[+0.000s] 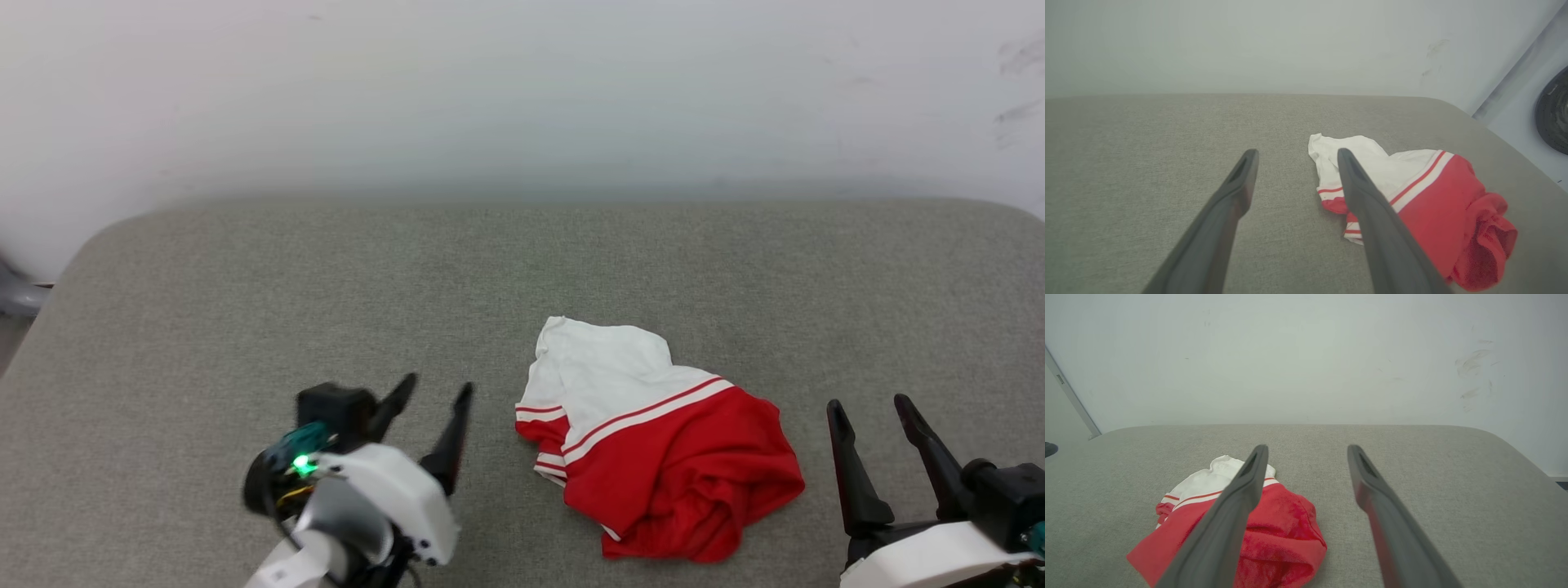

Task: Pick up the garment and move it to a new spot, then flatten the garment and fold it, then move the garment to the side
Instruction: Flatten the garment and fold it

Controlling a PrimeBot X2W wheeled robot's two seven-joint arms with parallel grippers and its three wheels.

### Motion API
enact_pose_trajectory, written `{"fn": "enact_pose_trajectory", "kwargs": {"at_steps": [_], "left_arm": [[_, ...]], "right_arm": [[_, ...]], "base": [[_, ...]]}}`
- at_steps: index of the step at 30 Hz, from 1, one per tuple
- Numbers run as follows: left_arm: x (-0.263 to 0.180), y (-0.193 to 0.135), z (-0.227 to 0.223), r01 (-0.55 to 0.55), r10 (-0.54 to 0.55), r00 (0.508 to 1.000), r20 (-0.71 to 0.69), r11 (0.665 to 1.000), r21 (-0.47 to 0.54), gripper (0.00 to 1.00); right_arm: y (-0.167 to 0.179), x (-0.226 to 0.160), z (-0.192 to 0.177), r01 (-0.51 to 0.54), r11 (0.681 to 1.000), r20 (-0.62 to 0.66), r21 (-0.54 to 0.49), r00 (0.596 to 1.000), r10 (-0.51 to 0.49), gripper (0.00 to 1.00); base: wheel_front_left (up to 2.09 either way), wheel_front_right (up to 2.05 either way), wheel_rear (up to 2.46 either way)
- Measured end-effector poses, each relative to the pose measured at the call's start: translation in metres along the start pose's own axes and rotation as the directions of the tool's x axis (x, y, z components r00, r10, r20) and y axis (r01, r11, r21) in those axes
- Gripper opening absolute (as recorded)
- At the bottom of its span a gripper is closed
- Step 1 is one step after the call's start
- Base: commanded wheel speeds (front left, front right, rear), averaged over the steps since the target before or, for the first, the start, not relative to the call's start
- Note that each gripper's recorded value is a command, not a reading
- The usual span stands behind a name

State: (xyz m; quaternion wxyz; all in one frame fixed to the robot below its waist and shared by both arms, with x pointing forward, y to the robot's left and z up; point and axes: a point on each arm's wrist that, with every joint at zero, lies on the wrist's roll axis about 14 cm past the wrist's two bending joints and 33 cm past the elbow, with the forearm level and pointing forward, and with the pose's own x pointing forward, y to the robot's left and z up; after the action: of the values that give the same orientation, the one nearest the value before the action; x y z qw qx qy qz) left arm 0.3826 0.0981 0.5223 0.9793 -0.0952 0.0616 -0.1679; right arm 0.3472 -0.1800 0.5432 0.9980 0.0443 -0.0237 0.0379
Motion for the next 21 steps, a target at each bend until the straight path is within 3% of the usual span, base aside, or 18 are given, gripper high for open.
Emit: {"fn": "enact_pose_trajectory", "kwargs": {"at_steps": [4,10,15,21], "left_arm": [[0.018,-0.042,-0.016,0.15,-0.152,0.979,-0.135,0.988,-0.025,1.0],[0.029,-0.096,-0.055,0.351,-0.343,0.87,-0.354,0.935,-0.042,1.0],[0.03,-0.111,-0.089,0.443,-0.385,0.767,-0.513,0.896,-0.01,1.0],[0.033,-0.113,-0.112,0.506,-0.382,0.688,-0.617,0.862,0.03,1.0]], "right_arm": [[-0.001,0.002,-0.005,0.004,1.0,-0.016,0.006,1.0,-0.004,1.0],[-0.009,0.005,-0.013,0.03,0.999,-0.033,0.018,0.999,-0.029,1.0],[-0.017,0.006,-0.018,0.057,0.998,-0.041,0.026,0.998,-0.056,1.0],[-0.026,0.006,-0.025,0.085,0.996,-0.051,0.037,0.995,-0.083,1.0]], "base": [[0.0,0.0,0.0],[0.0,0.0,0.0],[0.0,0.0,0.0],[0.0,0.0,0.0]]}}
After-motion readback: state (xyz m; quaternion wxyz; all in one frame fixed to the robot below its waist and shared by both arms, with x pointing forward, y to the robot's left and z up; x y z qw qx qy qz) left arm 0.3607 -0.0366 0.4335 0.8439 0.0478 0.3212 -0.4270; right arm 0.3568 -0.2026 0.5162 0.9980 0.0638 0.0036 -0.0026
